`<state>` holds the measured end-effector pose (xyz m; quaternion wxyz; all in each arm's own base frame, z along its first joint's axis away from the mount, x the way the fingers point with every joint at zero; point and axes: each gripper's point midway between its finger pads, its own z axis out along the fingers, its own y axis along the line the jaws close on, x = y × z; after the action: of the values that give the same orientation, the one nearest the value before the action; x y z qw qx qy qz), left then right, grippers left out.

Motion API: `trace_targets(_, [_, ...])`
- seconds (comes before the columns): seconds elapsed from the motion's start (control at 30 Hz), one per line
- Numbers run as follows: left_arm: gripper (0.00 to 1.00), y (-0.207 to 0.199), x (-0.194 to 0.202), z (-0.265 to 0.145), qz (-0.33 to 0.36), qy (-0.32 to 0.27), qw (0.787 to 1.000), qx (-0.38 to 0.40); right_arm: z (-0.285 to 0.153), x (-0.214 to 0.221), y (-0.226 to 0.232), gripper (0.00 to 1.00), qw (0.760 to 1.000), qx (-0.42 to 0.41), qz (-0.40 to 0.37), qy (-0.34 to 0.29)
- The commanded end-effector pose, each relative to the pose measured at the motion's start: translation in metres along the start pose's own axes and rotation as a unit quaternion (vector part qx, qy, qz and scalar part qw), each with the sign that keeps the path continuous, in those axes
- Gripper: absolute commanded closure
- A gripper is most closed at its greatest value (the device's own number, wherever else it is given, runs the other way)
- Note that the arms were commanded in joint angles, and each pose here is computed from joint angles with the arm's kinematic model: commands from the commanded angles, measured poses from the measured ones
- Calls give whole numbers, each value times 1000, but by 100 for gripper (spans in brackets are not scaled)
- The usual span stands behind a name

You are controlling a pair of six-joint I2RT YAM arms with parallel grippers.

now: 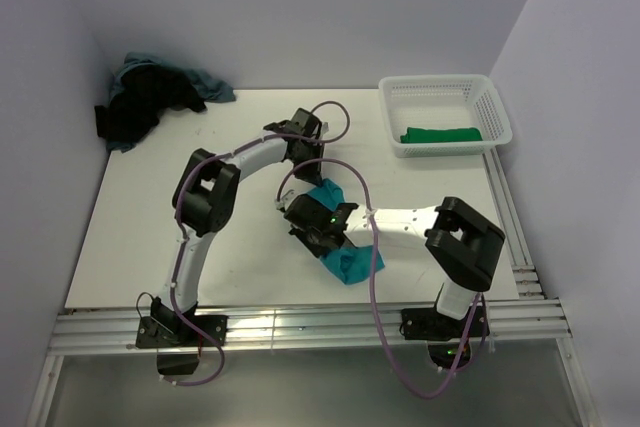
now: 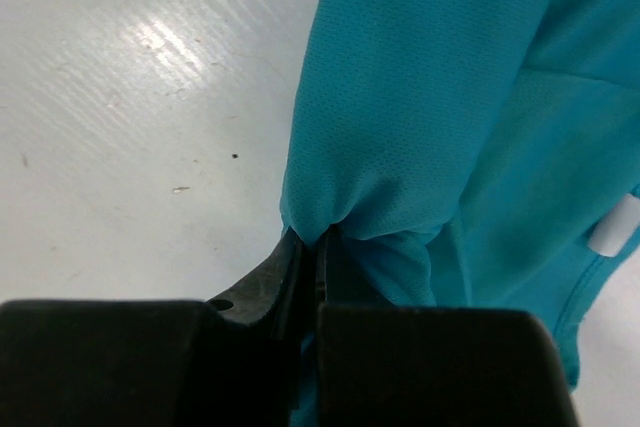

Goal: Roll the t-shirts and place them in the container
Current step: Roll the tshirt

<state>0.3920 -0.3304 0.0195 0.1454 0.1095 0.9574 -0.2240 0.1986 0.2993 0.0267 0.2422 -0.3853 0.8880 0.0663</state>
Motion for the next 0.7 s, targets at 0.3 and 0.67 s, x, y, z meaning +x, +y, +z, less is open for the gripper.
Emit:
trace_targets(0.3, [100,119,11,25,-33,31,986,-159,-14,-3,33,100,985,-138,97,20])
trace_targets(0.67, [100,115,10,27,-22,31,989,-144,-9,-13,13,100,936,-274,218,32])
